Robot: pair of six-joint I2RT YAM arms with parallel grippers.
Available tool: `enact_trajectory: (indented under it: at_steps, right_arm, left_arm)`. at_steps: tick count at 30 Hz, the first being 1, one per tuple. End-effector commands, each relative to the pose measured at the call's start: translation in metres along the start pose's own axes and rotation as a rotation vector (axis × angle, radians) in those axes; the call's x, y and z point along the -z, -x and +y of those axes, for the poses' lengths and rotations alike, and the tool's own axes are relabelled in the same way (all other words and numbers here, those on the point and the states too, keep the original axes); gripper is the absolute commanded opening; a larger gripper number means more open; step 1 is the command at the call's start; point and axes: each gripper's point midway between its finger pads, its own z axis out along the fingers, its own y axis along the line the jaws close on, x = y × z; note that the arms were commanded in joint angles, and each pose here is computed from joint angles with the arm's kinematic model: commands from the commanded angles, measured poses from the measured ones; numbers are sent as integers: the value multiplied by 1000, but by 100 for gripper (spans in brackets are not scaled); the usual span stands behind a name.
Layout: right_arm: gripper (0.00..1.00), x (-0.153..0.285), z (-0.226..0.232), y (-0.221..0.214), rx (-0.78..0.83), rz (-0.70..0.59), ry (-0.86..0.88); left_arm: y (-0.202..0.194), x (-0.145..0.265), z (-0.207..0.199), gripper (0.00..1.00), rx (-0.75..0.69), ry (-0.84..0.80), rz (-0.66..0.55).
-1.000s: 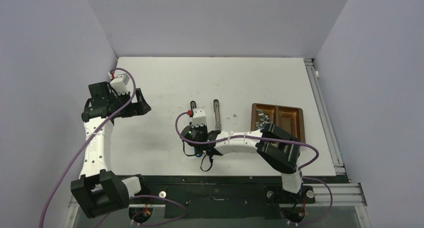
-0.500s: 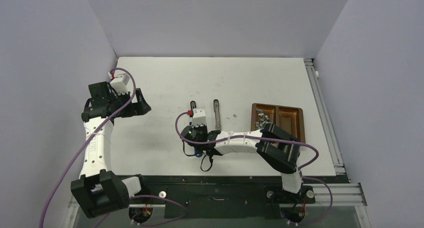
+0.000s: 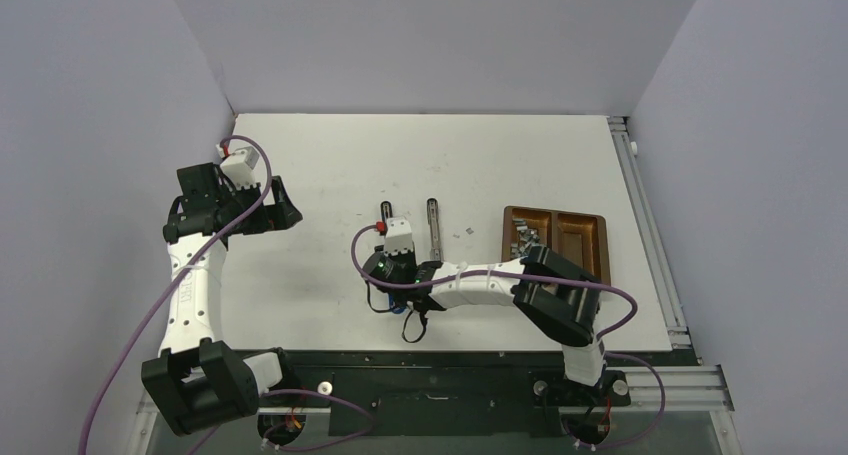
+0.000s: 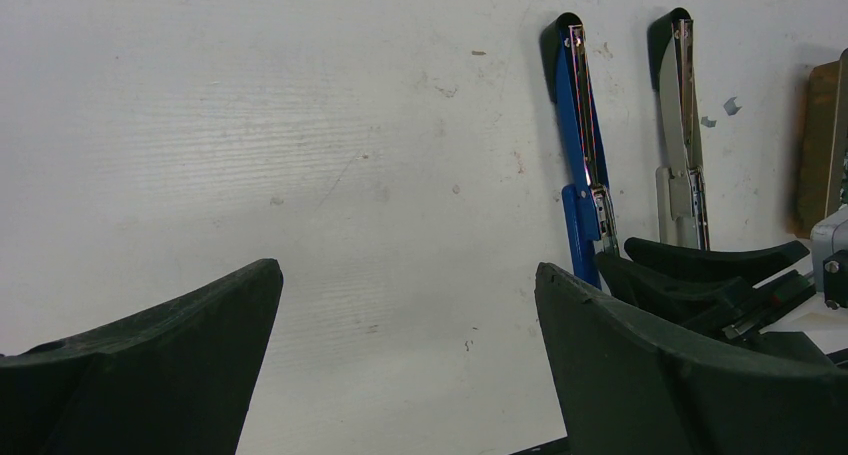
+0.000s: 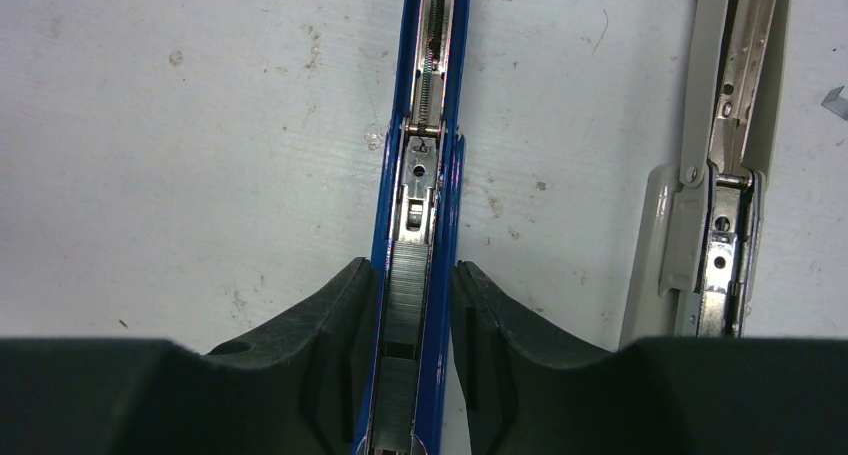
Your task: Load the staples into the stapler
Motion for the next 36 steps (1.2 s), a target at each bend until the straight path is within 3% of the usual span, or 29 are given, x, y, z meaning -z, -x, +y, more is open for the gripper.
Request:
enact_trajectory:
  at_steps: [1,8,11,13,16,29,36]
  right_arm:
    - [33,17,2,35,-50,-67,28]
    - [36,45,-10,77,-94,-113,61]
    - [50,56,-11,80,-67,-102,103]
    - [68,62,-9,74,-37,-92,142]
    - [76,66,-7,53,11,-71,180]
    - [86,51,11,-13,190,25,149]
    - [80,43,11,-27,207,32,131]
  left_arm:
    - [22,8,-6,96,-26,-9,-61]
    - [22,6,-5,96,-24,-12,-56]
    - [24,5,-6,96,-27,-17,-61]
    - [26,5,-7,96,-28,-24,-60]
    - [29,5,-8,96,-35,-33,-57]
    - [30,8,-9,96,-64,-35,-45]
    - [31,8,-9,96,-65,-36,-44]
